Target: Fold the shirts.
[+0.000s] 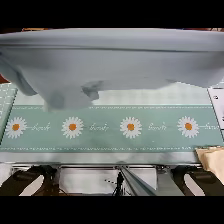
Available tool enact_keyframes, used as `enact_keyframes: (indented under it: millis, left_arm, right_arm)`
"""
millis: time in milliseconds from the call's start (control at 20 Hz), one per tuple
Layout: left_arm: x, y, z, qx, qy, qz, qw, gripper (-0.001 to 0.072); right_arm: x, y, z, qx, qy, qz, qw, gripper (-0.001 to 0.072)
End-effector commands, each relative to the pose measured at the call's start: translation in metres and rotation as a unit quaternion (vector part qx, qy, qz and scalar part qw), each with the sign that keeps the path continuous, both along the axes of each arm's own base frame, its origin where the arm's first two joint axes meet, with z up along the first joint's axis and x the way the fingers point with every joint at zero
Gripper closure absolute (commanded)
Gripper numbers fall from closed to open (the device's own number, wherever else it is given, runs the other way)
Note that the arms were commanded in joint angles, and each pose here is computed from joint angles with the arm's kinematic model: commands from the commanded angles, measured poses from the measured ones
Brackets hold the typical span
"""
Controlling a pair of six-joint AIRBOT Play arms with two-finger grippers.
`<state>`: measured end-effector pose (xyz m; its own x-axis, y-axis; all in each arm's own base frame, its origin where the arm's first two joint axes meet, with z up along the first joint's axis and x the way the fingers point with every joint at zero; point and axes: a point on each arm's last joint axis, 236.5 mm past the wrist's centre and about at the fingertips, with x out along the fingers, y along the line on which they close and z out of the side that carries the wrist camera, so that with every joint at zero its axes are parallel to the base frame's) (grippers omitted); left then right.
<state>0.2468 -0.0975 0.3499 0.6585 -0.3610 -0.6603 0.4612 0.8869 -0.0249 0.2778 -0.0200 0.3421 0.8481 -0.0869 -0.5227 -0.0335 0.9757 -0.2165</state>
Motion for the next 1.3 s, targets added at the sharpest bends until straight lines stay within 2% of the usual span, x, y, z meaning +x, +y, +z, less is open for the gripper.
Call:
enact_keyframes:
  millis: [0, 300, 450, 600, 800, 900, 1050, 1150, 1250]
  left_arm:
    - [-0.004, 0.019, -0.002, 0.019, 0.002, 0.036, 0.999, 0.0678]
    - [-0.041, 0.018, 0.011, 0.005, -0.015, 0.03, 0.999, 0.0679]
    - [-0.083, 0.014, 0.031, -0.043, -0.046, 0.039, 0.997, 0.0679]
    - [-0.133, 0.005, 0.043, -0.1, -0.06, 0.035, 0.993, 0.0679]
    - [-0.153, 0.003, 0.047, -0.138, -0.06, 0.047, 0.987, 0.0682]
    - [-0.14, 0.001, 0.029, -0.131, -0.024, 0.052, 0.99, 0.0681]
    - [-0.11, -0.003, -0.041, -0.101, 0.09, 0.059, 0.989, 0.0681]
    - [-0.097, -0.004, -0.107, -0.063, 0.184, 0.049, 0.98, 0.068]
    - [-0.089, -0.006, -0.183, -0.032, 0.291, 0.04, 0.955, 0.0679]
  right_arm:
    - [-0.006, -0.01, -0.005, -0.012, 0.016, -0.018, 1.0, 0.0683]
    - [-0.037, 0.009, 0.021, 0.017, 0.01, 0.013, 1.0, 0.0683]
    - [-0.076, 0.021, 0.061, 0.05, -0.03, 0.024, 0.998, 0.0683]
    - [-0.117, 0.027, 0.061, 0.101, -0.008, 0.007, 0.995, 0.0683]
    - [-0.126, 0.037, 0.059, 0.131, -0.008, 0.013, 0.991, 0.0683]
    - [-0.11, 0.037, 0.026, 0.129, 0.05, 0.008, 0.99, 0.0683]
    - [-0.082, 0.041, -0.068, 0.118, 0.204, 0.009, 0.972, 0.0683]
    - [-0.074, 0.041, -0.141, 0.104, 0.32, 0.009, 0.942, 0.0683]
    - [-0.073, 0.041, -0.202, 0.1, 0.418, 0.006, 0.903, 0.0683]
